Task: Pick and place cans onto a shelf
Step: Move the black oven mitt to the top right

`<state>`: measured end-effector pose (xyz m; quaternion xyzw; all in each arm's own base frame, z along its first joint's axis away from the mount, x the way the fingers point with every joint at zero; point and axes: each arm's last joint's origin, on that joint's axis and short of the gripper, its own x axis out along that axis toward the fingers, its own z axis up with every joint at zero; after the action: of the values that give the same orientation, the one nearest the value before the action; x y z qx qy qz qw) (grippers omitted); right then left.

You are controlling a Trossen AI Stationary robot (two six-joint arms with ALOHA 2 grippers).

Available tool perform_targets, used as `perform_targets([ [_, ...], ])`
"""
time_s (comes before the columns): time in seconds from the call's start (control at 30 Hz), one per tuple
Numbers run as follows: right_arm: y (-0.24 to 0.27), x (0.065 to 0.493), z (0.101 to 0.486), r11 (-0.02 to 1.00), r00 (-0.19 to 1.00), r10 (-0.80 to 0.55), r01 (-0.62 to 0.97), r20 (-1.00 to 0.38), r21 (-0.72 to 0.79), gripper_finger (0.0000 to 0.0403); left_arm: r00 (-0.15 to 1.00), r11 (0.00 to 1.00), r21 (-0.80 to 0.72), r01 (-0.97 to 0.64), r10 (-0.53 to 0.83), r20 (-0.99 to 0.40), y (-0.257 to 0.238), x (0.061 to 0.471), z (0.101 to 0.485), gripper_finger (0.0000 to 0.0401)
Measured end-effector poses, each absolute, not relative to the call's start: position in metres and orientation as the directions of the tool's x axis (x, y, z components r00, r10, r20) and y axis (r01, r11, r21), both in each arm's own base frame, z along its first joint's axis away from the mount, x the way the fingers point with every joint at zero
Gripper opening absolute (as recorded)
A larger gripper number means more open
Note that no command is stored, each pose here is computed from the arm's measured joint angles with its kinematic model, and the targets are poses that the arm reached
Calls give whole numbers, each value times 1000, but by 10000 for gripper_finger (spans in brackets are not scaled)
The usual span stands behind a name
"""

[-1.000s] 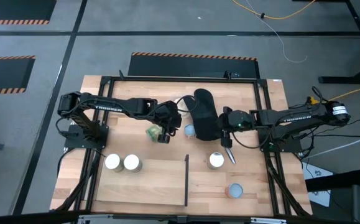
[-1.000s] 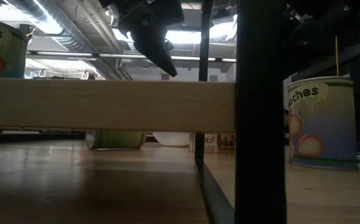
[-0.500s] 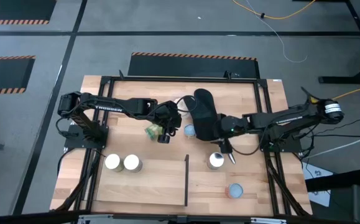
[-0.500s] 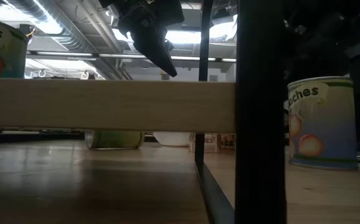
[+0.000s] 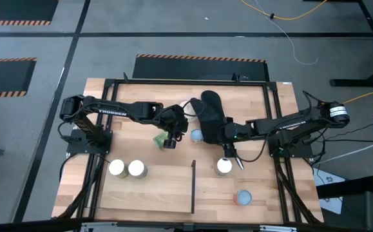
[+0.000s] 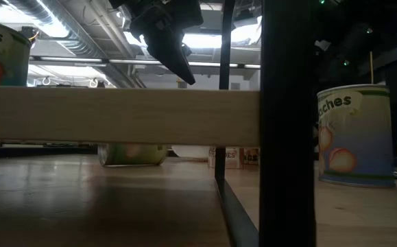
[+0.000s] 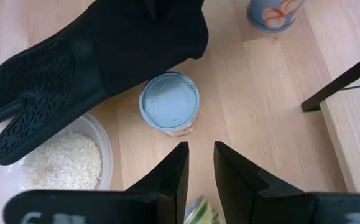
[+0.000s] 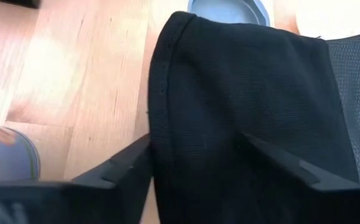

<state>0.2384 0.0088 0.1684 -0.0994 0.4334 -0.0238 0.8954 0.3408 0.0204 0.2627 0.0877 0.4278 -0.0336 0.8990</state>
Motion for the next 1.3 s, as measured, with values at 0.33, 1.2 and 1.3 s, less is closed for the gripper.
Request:
perform_targets([
  [0.33, 9, 238, 170, 981, 627, -118, -48, -770, -189, 80, 632, 982, 129, 135, 15, -775, 20, 341, 263, 69],
  [1.2, 5, 261, 262, 931, 642, -305, 47, -703, -361, 30, 632, 975, 124, 184, -21, -774, 1, 342, 263, 69],
  [1.3, 4, 261, 278, 924, 627, -327, 55, -708, -378, 36, 632, 977, 120, 179, -21, -774, 1, 342, 263, 69],
])
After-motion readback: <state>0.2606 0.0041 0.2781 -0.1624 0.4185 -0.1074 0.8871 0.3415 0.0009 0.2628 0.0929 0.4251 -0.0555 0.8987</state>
